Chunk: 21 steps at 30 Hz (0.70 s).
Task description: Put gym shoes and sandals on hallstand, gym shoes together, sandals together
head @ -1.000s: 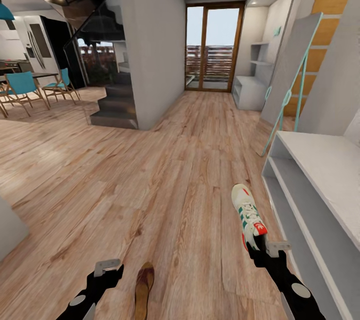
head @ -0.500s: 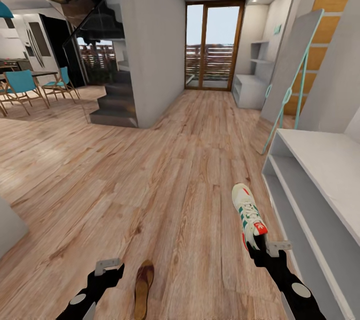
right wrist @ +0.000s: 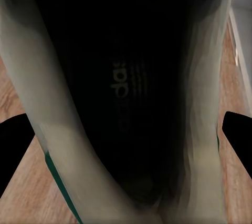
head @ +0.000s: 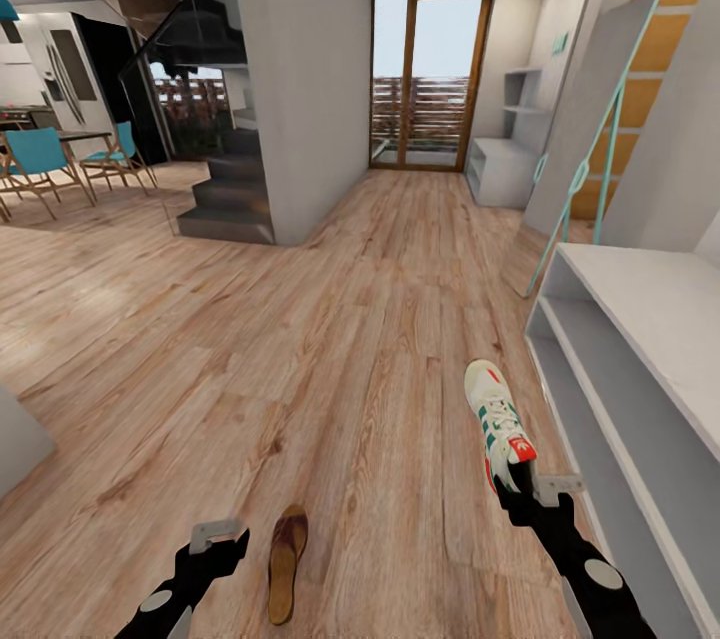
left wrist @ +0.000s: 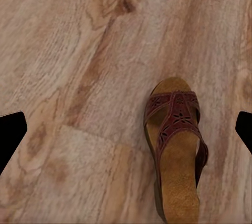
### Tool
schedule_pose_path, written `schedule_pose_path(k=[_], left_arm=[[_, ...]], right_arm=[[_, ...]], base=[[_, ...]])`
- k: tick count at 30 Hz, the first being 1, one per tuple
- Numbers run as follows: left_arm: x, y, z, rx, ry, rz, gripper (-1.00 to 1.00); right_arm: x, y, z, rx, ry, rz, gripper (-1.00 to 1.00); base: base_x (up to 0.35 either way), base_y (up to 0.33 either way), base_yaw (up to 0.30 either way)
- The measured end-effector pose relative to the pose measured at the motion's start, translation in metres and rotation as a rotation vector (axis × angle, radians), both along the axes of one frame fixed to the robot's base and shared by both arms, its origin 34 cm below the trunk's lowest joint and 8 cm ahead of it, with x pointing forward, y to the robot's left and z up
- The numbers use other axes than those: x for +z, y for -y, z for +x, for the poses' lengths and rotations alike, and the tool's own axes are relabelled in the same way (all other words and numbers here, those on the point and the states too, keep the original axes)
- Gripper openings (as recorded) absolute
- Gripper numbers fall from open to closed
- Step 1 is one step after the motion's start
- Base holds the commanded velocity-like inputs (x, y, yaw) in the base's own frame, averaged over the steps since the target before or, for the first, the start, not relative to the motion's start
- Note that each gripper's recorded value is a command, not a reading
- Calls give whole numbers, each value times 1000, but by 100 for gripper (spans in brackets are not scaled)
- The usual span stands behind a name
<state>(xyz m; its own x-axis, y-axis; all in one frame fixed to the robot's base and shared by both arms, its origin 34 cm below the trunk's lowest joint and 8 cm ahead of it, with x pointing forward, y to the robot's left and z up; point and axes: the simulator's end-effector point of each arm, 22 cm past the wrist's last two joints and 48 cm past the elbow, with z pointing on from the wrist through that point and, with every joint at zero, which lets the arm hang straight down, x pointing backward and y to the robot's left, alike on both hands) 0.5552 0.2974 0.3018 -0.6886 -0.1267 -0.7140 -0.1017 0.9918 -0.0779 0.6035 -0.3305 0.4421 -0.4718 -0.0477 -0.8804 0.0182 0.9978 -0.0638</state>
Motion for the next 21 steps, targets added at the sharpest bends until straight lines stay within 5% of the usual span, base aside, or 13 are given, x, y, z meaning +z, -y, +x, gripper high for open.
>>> schedule_pose_path(k=[8,21], left_arm=[[-24,2,-8,-1,-11,-3,100],[-59,6,-20,-2,-24,-7,100]], right_arm=[[-21,0,-5,1,-6,-1,-100],[-58,-4,-15,4,-21,3,-100]], base=[[0,0,-81],[0,0,-233]])
